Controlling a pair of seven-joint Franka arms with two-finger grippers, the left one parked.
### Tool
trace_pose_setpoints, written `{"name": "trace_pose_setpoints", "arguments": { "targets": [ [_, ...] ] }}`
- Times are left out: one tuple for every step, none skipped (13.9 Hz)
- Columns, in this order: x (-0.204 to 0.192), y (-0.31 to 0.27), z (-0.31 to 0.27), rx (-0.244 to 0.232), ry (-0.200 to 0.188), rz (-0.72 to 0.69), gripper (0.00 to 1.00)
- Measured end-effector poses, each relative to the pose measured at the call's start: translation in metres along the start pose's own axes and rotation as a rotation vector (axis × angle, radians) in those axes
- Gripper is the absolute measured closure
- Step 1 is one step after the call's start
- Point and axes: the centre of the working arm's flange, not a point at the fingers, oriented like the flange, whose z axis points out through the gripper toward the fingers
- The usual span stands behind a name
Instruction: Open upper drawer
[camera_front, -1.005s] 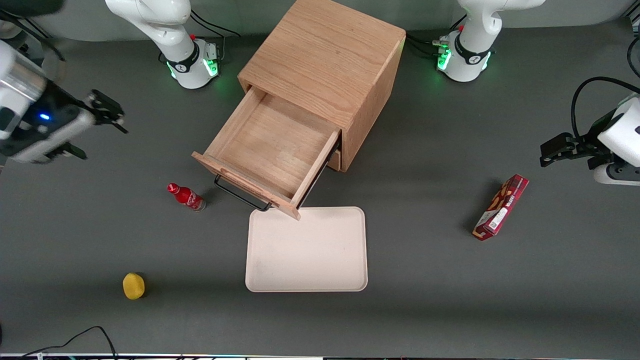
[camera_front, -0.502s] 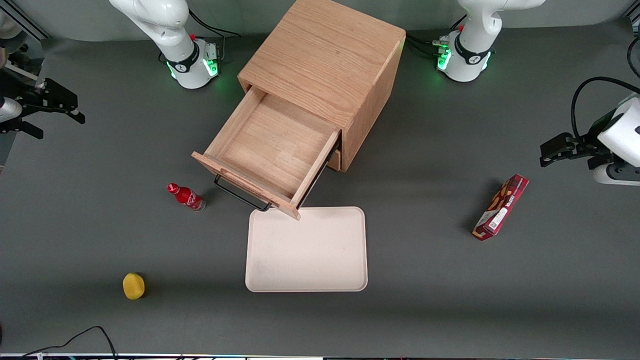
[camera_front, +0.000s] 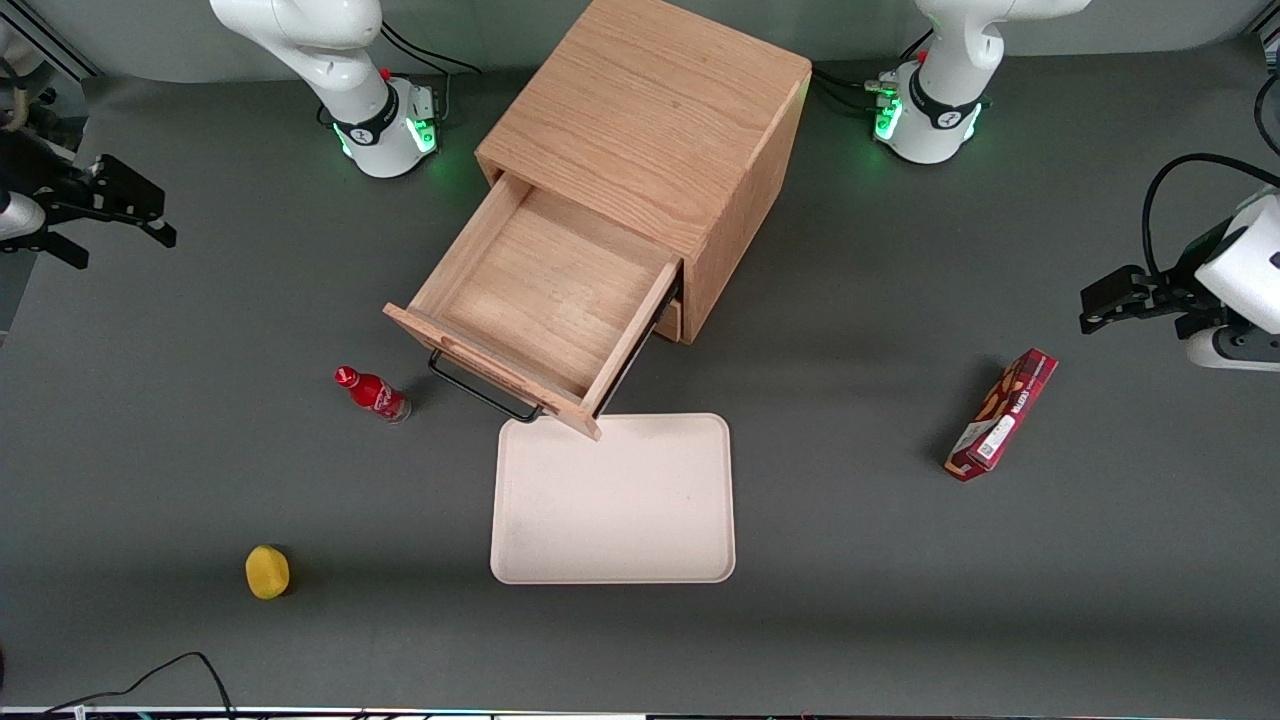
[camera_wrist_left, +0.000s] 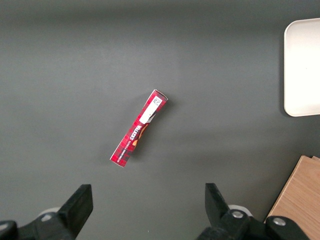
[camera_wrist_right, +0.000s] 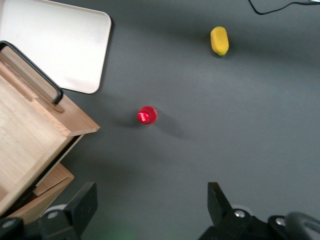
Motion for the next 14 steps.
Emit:
{"name": "trace_pose_setpoints", "arguments": {
  "targets": [
    [0.000, -0.003, 0.001, 0.008, -0.002, -0.003, 0.02],
    [0.001, -0.004, 0.004, 0.016, -0.006, -0.007, 0.02],
    [0.002, -0.004, 0.009, 0.021, -0.013, -0.010, 0.02],
    [0.006, -0.005, 0.015, 0.024, -0.017, -0.012, 0.03],
    [0.012, -0.005, 0.021, 0.023, -0.015, -0.013, 0.03],
    [0.019, -0.005, 0.027, 0.022, -0.008, -0.009, 0.03],
    [0.026, -0.006, 0.032, 0.023, 0.007, 0.007, 0.03],
    [0.032, -0.009, 0.037, 0.025, 0.018, 0.020, 0.03],
    [0.037, -0.015, 0.042, 0.026, 0.019, 0.023, 0.03],
    [0.040, -0.020, 0.046, 0.027, 0.015, 0.026, 0.03],
    [0.041, -0.022, 0.049, 0.028, 0.011, 0.029, 0.03],
    [0.041, -0.021, 0.051, 0.029, 0.005, 0.031, 0.03],
    [0.040, -0.019, 0.055, 0.030, -0.006, 0.034, 0.03],
    [0.038, -0.016, 0.059, 0.032, -0.022, 0.040, 0.02]
  ]
}}
